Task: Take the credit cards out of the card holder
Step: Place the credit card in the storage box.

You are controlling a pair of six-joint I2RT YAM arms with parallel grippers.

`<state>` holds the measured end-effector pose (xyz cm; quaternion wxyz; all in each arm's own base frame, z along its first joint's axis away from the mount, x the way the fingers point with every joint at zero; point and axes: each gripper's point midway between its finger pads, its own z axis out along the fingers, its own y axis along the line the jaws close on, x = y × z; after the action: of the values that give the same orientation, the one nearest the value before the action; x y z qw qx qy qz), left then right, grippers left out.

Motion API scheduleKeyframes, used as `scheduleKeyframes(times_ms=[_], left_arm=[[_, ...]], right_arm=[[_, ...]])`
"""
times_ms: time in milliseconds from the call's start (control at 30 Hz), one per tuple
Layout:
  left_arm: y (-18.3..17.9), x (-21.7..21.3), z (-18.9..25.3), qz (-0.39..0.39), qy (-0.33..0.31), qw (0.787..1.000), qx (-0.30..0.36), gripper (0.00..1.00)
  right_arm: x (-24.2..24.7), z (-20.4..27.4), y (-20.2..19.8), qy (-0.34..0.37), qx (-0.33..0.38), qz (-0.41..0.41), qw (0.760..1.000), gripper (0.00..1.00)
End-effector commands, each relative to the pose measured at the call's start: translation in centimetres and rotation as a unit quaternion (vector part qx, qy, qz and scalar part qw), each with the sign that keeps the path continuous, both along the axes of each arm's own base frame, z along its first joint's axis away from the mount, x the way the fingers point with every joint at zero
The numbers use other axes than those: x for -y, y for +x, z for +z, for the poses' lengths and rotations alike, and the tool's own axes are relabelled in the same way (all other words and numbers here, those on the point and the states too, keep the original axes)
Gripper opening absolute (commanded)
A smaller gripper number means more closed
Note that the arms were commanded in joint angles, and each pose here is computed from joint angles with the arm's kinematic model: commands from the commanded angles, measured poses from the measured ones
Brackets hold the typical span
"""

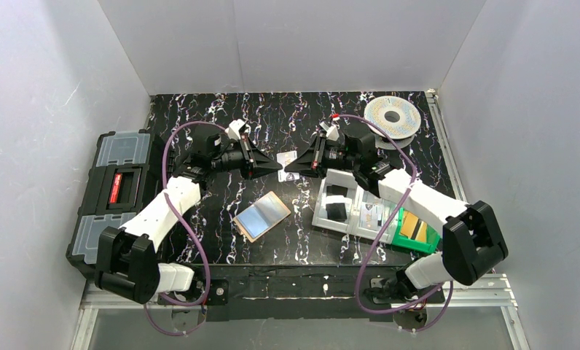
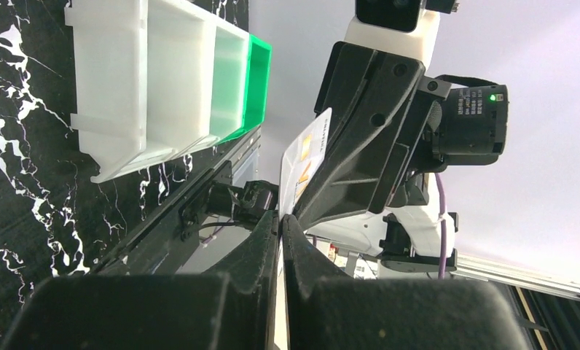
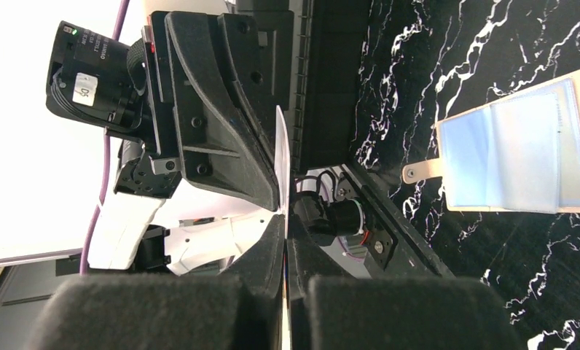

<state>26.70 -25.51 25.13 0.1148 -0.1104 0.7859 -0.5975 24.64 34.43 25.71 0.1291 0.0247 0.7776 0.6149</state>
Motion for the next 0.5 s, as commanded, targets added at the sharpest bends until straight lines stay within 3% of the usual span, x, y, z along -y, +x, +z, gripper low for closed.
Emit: scheduleKeyframes(times_ms=[0,367,467], left_arm=[[-0.4,0.8,2.1,-0.028,-0.013,0.999,0.03,0.0],[-0.4,1.3,2.1,-0.031,-0.003,0.999,0.032,0.01],[-0.4,1.3,1.9,-0.029,0.002,0.999,0.029,0.1]], right_arm=[[0.9,0.4,-0.2,-0.02,0.034,-0.011,0.999,0.01],[1.8,0.3,-0.5,-0.047,0.053,-0.023,0.997,0.01],[2.2,0.3,-0.5,-0.054,0.06,-0.028,0.996,0.01]])
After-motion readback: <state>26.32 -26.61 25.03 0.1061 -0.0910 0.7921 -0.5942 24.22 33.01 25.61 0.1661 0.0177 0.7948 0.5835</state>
